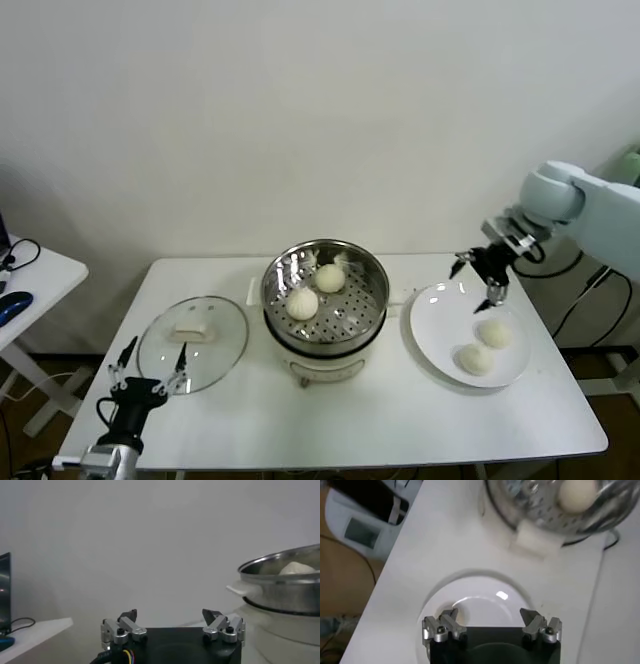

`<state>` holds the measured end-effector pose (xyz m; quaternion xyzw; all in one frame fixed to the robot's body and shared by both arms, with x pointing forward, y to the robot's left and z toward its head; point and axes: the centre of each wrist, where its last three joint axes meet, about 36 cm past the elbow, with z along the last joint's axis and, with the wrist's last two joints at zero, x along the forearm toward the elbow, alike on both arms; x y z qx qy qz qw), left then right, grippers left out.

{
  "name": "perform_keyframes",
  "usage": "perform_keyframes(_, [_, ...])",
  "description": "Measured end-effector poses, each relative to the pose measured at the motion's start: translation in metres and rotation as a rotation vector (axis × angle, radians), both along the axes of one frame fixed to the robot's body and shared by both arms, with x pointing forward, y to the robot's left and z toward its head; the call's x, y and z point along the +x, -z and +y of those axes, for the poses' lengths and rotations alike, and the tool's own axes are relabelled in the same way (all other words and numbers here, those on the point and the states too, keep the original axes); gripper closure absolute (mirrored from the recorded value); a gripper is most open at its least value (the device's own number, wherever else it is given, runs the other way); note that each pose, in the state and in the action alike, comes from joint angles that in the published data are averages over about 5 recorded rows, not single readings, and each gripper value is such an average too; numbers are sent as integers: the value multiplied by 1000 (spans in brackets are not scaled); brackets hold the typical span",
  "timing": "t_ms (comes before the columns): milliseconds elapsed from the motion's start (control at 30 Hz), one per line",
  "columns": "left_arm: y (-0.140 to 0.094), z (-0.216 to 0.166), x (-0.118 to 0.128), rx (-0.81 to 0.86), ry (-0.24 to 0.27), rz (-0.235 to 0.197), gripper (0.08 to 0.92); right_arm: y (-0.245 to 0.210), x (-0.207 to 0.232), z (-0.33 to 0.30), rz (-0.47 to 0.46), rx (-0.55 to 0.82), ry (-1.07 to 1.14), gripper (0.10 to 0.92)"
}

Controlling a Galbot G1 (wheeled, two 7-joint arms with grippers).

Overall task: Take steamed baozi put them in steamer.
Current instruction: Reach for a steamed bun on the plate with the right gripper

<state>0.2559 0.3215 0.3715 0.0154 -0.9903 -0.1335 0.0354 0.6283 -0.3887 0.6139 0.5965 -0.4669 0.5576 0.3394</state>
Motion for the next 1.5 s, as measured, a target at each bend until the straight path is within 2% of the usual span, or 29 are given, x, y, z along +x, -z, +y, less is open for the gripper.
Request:
perform_keyframes(300, [4,-2,-4,2,-11,10,177,66,-20,-34,30,-71,24,200])
perform_keyframes(533, [8,-1,-6,7,-19,22,177,99,-23,-40,42,-102,29,200])
perform_keyframes(1033, [14,5,-7,14,-36,34,177,144,-7,-16,70,-111,5,200])
perform_keyframes(1400, [16,6,-6,14,-39,36,177,158,-1,-10,84,-120,2,200])
perform_keyframes(1500, [16,6,-5,14,-38,34,177,159,0,-7,82,-116,0,226])
